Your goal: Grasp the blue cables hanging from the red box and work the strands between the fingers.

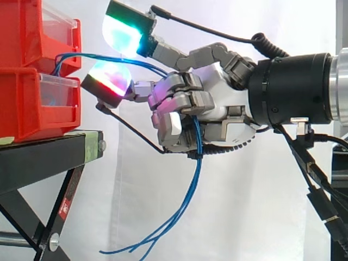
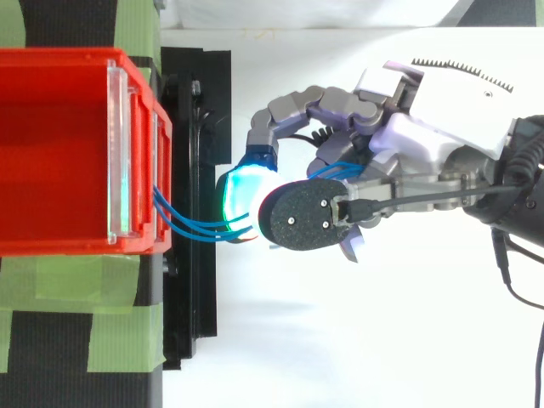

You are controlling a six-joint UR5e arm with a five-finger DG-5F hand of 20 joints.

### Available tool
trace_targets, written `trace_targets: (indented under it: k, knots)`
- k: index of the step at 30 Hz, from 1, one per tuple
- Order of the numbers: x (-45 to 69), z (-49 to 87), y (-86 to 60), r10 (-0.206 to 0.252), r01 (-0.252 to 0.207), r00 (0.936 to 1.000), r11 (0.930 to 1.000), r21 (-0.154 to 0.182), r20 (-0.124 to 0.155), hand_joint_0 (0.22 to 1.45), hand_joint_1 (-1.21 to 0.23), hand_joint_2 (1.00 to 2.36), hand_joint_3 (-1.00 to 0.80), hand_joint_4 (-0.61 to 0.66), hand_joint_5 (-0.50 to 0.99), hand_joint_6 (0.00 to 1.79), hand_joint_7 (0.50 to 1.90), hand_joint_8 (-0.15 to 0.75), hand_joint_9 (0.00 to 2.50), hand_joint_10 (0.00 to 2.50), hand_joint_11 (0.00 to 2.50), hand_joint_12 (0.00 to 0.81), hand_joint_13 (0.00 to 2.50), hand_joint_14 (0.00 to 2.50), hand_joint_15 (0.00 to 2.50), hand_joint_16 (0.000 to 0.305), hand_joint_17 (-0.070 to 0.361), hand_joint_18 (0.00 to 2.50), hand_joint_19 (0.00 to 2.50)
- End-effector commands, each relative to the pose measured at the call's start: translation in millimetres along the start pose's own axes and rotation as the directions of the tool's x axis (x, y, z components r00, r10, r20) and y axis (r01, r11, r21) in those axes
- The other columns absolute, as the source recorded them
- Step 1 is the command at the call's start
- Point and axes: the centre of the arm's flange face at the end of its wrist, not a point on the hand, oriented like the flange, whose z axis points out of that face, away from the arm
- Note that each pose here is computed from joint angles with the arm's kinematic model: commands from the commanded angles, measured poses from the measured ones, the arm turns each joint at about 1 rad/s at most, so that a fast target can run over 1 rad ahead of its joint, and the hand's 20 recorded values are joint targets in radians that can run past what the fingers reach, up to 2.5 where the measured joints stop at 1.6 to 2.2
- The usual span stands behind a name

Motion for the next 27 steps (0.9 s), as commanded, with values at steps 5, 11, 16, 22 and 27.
trace_targets:
  k: [5,11,16,22,27]
  knots:
    - [0.3,-0.1,-0.1,-0.058,0.058,0.9983,0.9983,0.000,-0.001,0.84,-0.73,1.01,-0.75,0.16,-0.04,0.99,1.06,0.499,1.88,2.50,2.50,0.704,2.08,2.50,1.74,0.286,0.215,2.50,0.73]
    - [-0.6,0.2,0.1,-0.058,0.058,0.9983,0.9983,0.000,0.001,0.85,-0.75,1.01,-0.79,0.16,-0.09,1.05,1.02,0.499,1.88,2.50,2.50,0.704,2.08,2.50,1.74,0.286,0.215,2.50,0.73]
    - [0.3,-0.1,-0.1,-0.062,0.062,0.9981,0.9981,0.000,-0.001,0.89,-0.74,1.01,-0.74,0.16,-0.09,1.12,1.00,0.499,1.88,2.50,2.50,0.704,2.08,2.50,1.74,0.286,0.215,2.50,0.73]
    - [0.4,0.0,0.0,-0.067,0.067,0.9978,0.9978,-0.001,-0.001,0.89,-0.69,1.02,-0.41,0.15,-0.08,1.18,0.98,0.499,1.88,2.50,2.50,0.704,2.08,2.50,1.74,0.286,0.215,2.50,0.73]
    - [0.5,0.1,0.1,-0.067,0.067,0.9977,0.9977,-0.002,-0.001,0.88,-0.66,1.02,-0.22,0.16,-0.06,1.17,0.99,0.499,1.88,2.50,2.50,0.704,2.08,2.50,1.74,0.286,0.215,2.50,0.73]
